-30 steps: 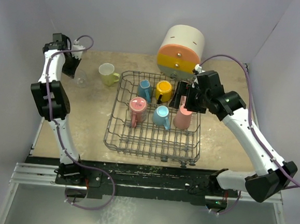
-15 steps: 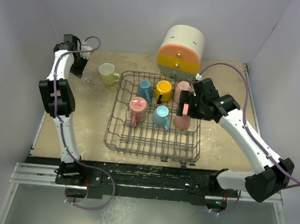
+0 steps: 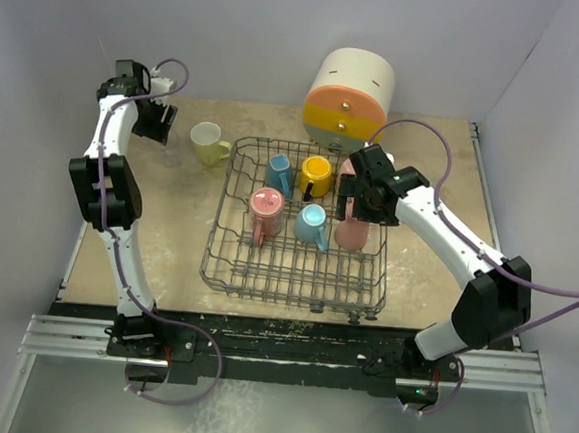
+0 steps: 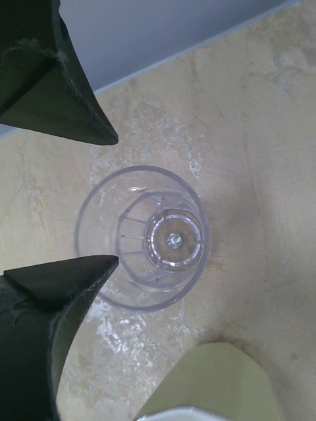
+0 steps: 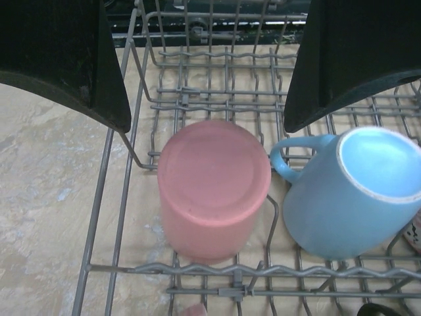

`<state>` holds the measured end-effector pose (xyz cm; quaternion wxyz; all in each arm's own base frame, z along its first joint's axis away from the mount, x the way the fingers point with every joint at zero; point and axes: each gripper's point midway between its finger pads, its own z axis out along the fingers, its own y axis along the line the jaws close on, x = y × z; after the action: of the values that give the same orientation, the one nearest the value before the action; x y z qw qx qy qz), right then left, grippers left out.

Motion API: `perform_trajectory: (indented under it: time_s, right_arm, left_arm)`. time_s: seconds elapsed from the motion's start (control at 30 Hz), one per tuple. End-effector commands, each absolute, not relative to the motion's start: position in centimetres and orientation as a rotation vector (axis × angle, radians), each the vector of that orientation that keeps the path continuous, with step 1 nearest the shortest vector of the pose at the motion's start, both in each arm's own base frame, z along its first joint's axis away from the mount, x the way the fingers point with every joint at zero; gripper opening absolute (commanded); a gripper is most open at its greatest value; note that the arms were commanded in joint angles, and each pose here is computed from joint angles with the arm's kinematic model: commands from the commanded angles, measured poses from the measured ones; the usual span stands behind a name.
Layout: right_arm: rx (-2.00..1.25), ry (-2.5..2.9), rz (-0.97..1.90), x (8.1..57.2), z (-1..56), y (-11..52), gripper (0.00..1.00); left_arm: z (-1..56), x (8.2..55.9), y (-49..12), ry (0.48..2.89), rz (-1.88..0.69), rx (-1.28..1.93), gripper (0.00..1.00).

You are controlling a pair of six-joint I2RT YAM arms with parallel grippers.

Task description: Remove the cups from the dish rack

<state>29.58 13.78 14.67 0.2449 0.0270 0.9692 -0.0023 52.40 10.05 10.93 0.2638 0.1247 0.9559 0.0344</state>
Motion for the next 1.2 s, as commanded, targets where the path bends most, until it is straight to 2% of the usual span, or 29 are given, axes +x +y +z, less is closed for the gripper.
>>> perform_trajectory:
  time_s: [0.0,0.2,0.3,0.37,0.47,0.57,0.7,0.93,1.03,1.17]
  right_arm:
    - [0.088,2.559,-0.034,32.1,16.1,13.8,1.0]
    - [0.084,2.561,-0.083,33.0,14.9,13.7,0.97]
    - [0.076,2.571,-0.094,33.4,14.1,13.8,0.94]
    - [0.067,2.582,-0.095,33.4,13.6,13.9,0.93]
    - [0.045,2.59,-0.082,33.3,13.0,14.2,0.89]
    - [0.036,2.596,-0.086,33.4,12.5,14.2,0.84]
    - [0.025,2.609,-0.081,33.5,12.2,14.4,0.72]
    - [0.018,2.597,-0.089,32.9,13.5,13.9,0.43]
    - [0.041,2.582,-0.063,32.7,15.1,14.0,0.33]
    - [0.057,2.488,-0.038,33.5,19.7,13.9,0.25]
  left_arm:
    - [20.0,52.7,9.4,2.368,0.103,0.321,0.75]
    - [26.3,50.4,6.8,2.253,0.008,0.375,0.93]
    - [29.1,48.2,5.0,2.198,-0.067,0.419,0.94]
    - [30.4,46.1,3.4,2.166,-0.139,0.453,1.0]
    - [30.9,43.3,1.8,2.142,-0.207,0.486,0.99]
    - [30.8,41.6,2.0,2.145,-0.169,0.487,0.99]
    - [31.8,40.7,3.6,2.127,-0.114,0.446,0.99]
    - [30.0,38.2,1.4,2.118,-0.222,0.569,0.99]
    - [29.0,37.7,1.0,2.063,-0.206,0.639,0.99]
    - [28.4,36.2,-0.9,1.99,-0.285,0.785,0.99]
